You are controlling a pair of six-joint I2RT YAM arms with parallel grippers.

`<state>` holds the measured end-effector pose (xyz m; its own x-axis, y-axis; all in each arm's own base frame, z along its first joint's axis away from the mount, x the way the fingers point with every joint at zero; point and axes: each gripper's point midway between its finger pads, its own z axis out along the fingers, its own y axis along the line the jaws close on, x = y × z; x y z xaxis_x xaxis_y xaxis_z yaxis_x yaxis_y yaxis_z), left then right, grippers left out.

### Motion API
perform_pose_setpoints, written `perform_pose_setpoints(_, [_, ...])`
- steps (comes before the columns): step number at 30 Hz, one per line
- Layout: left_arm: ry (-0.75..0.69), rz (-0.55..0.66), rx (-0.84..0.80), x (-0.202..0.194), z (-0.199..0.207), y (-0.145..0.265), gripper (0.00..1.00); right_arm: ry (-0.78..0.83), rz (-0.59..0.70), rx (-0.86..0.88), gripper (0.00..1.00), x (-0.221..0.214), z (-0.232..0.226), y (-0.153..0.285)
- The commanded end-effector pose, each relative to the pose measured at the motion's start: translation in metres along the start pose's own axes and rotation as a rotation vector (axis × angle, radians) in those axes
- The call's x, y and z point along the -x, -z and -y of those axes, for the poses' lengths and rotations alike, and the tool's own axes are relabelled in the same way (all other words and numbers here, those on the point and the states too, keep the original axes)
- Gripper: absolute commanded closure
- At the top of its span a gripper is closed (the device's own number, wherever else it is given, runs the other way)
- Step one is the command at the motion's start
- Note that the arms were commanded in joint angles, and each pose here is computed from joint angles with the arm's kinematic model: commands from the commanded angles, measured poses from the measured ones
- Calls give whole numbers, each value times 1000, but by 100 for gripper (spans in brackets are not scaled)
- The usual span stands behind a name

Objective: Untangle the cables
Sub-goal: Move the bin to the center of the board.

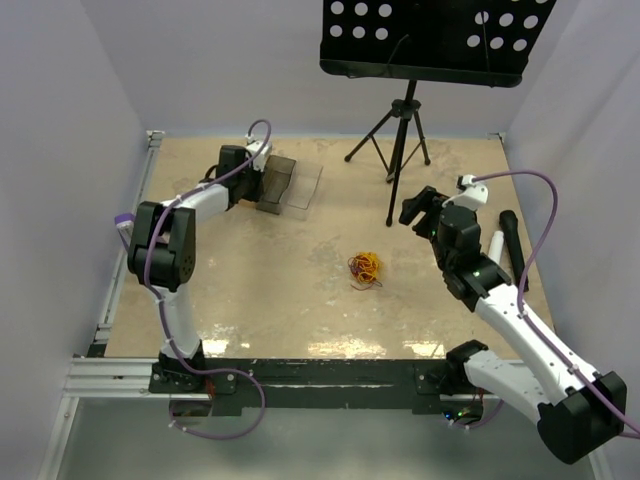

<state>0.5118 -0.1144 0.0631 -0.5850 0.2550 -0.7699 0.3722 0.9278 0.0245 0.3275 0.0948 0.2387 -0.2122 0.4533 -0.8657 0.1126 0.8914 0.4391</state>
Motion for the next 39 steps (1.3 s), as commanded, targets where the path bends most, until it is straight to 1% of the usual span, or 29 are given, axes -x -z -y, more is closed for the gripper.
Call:
perform_pose_setpoints(1, [-25, -42, 20, -22, 4, 13, 71, -25, -3, 20, 24, 0, -4, 3])
perform_pose_setpoints(6, [-6, -53, -1, -35, 14, 28, 73, -37, -42, 16, 24, -18, 1, 0])
perform_pose_setpoints(9, [12, -54, -10, -36, 26, 44, 77, -40, -79, 10, 23, -35, 2, -2])
perform_pose_setpoints(11, [35, -58, -15, -39, 34, 54, 78, -47, -109, -1, 22, -51, 3, -3])
perform_pose_setpoints(17, [122, -107, -74, -64, 67, 76, 80, -62, -206, -39, 21, -104, -1, -2])
perform_pose_setpoints(22, [163, -159, -125, -92, 96, 88, 81, -66, -250, -64, 20, -130, -11, -2])
perform_pose_setpoints(25, [189, -148, -133, -90, 98, 94, 75, -59, -259, -81, 20, -139, -15, -3])
perform_pose_setpoints(27, [206, -151, -162, -86, 104, 98, 70, -52, -270, -98, 20, -146, -14, -6])
perform_pose_setpoints(29, [223, -142, -220, -82, 115, 104, 61, -52, -283, -111, 20, -155, -13, -9])
perform_pose_setpoints(31, [225, -138, -274, -78, 124, 109, 50, -50, -292, -133, 20, -163, -10, -13])
perform_pose_setpoints(32, [220, -148, -303, -75, 128, 113, 43, -48, -293, -145, 20, -167, -8, -15])
perform_pose_setpoints(33, [208, -139, -335, -64, 132, 116, 38, -48, -297, -150, 20, -171, -7, -17])
perform_pose_setpoints(35, [188, -144, -400, -52, 140, 126, 33, -40, -308, -156, 20, -177, -7, -20])
perform_pose_setpoints(37, [159, -132, -443, -38, 142, 139, 31, -46, -306, -144, 20, -181, -11, -25])
perform_pose_setpoints(39, [132, -80, -463, -17, 138, 153, 30, -45, -314, -138, 20, -185, -14, -29])
